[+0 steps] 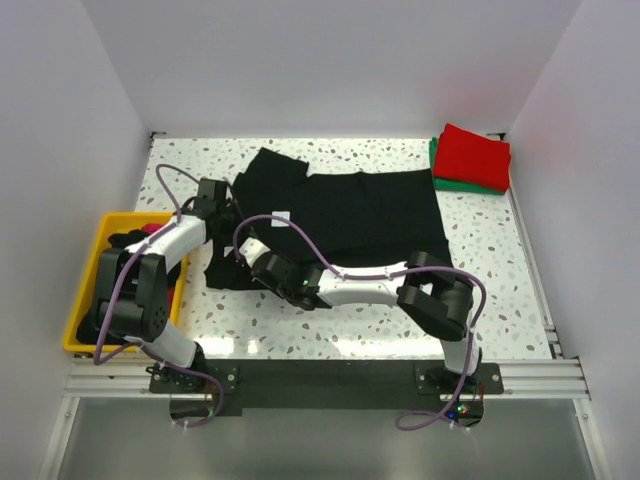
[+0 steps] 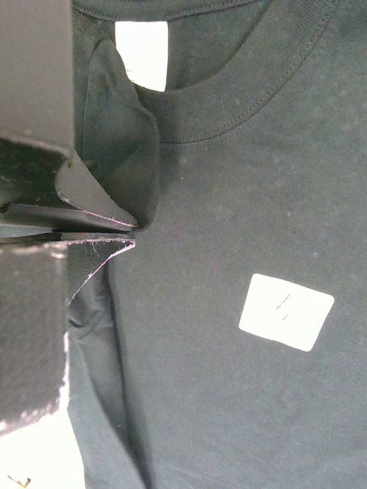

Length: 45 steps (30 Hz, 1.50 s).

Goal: Fold and stack the t-shirts
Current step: Fold the tshirt

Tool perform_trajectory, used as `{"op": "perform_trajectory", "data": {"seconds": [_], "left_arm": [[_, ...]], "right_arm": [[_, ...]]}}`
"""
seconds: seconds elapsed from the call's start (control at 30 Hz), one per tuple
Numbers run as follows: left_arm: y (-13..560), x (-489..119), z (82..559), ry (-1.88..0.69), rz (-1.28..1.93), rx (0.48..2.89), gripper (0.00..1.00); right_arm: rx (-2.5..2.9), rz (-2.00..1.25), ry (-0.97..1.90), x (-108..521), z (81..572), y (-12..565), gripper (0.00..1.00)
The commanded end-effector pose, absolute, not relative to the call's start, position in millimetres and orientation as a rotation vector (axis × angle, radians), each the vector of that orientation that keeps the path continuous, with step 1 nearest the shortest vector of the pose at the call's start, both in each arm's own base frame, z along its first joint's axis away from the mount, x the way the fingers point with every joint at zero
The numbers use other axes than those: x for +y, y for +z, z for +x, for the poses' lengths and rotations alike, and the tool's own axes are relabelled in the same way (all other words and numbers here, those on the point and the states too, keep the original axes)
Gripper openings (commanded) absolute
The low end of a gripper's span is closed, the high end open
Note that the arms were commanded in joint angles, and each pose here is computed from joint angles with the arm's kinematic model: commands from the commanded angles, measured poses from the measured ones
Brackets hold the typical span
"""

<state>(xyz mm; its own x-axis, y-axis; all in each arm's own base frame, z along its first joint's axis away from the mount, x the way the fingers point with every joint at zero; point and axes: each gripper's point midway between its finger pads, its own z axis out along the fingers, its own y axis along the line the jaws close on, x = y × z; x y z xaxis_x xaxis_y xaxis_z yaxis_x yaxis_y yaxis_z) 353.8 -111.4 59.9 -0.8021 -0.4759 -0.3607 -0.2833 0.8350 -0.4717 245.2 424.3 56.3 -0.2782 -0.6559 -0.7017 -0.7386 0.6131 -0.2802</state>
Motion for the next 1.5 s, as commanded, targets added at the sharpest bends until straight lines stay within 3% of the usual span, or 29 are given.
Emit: {"op": "perform_trajectory", "data": {"seconds": [0.0,0.23,0.73,0.77,1.0,1.1,1.37,1.47], "left_arm": [[77.5,-112.8,369.3,-0.578,-0.518,2.490,0.07],[78.9,-113.3,373.1,-0.579,-0.519,2.487,0.07],[68.1,-112.8,393.3,-0.579,-0.574,2.493,0.11],[66.0,-112.1,393.9,-0.575,-0.581,2.497,0.14],[86.4,-97.3,402.8,-0.570,-0.612,2.422,0.60],[99.9,-90.2,400.6,-0.549,-0.612,2.384,0.73],[97.5,-84.4,365.5,-0.530,-0.636,2.364,0.76],[87.3,-85.5,352.8,-0.538,-0.640,2.381,0.73]], "right_arm": [[1.946,-0.995,0.079,430.0,264.2,83.9,0.19],[1.956,-0.943,0.085,428.8,280.0,93.7,0.00],[1.998,-0.833,0.207,430.2,342.5,111.7,0.00],[2.004,-0.824,0.204,428.2,348.2,110.2,0.00],[2.053,-0.749,0.225,423.2,375.0,104.2,0.00],[2.074,-0.692,0.247,418.7,387.0,105.9,0.00],[2.130,-0.549,0.269,403.8,421.0,115.0,0.00],[2.151,-0.528,0.260,401.3,424.6,113.9,0.00]]}}
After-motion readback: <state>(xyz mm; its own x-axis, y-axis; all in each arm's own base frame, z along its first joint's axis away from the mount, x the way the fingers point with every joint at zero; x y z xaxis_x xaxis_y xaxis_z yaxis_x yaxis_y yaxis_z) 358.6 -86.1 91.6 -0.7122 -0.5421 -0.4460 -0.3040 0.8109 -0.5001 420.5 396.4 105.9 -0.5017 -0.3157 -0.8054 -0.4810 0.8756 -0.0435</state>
